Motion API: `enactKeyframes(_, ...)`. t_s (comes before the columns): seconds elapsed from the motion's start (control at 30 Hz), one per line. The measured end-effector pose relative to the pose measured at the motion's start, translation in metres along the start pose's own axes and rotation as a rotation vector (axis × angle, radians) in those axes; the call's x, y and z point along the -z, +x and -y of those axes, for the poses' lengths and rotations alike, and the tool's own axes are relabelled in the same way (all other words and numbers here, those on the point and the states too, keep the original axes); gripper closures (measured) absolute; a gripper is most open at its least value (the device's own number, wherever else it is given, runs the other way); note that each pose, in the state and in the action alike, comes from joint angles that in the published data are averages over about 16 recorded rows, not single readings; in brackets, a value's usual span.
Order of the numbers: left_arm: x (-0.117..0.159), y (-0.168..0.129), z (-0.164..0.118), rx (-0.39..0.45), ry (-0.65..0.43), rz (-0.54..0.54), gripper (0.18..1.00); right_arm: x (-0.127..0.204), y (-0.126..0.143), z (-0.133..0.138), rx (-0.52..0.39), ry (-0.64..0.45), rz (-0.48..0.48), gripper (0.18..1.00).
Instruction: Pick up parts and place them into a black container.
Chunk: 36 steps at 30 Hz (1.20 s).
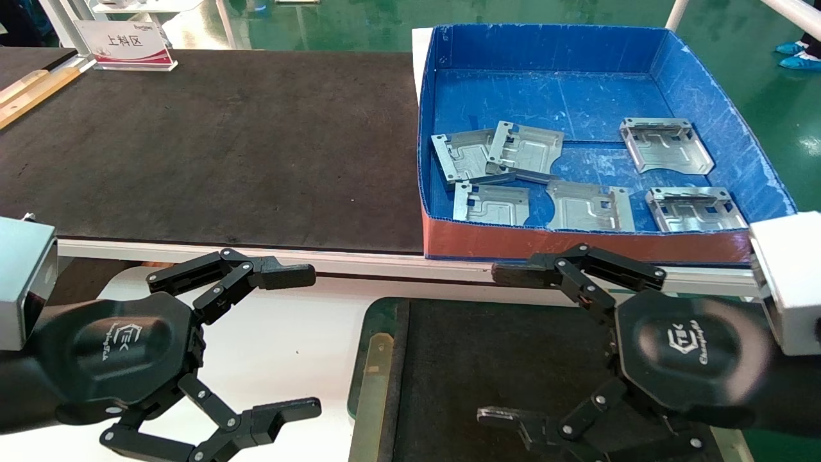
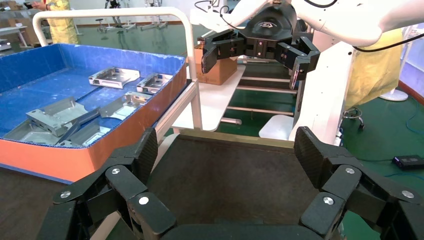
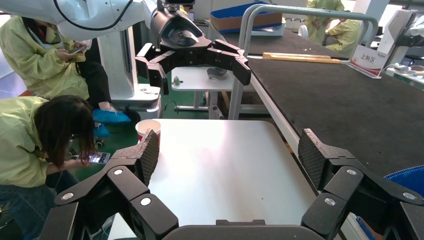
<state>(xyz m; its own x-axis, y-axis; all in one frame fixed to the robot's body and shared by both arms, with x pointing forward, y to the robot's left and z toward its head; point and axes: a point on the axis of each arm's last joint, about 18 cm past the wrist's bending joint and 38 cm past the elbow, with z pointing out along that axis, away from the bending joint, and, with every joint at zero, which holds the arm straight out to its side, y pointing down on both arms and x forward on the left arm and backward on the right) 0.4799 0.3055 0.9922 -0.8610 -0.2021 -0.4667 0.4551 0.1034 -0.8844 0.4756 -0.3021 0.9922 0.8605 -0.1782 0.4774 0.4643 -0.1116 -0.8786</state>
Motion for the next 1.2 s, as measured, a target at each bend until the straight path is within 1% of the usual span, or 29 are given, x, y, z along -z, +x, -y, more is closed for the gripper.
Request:
enactKeyframes(0.57,0.0,0.0,0.0,0.0,0.0,0.0,0.192,0.0,0.0,0.0,0.0,0.0,0.0,0.178)
enactKeyframes(0.77,0.0,0.0,0.0,0.0,0.0,0.0,0.223,0.0,0.0,0.0,0.0,0.0,0.0,0.178)
enactKeyframes(0.97,0.0,0.0,0.0,0.0,0.0,0.0,0.285,0.0,0.0,0.0,0.0,0.0,0.0,0.178)
enactKeyframes(1.2,0.0,0.0,0.0,0.0,0.0,0.0,0.409,0.0,0.0,0.0,0.0,0.0,0.0,0.178)
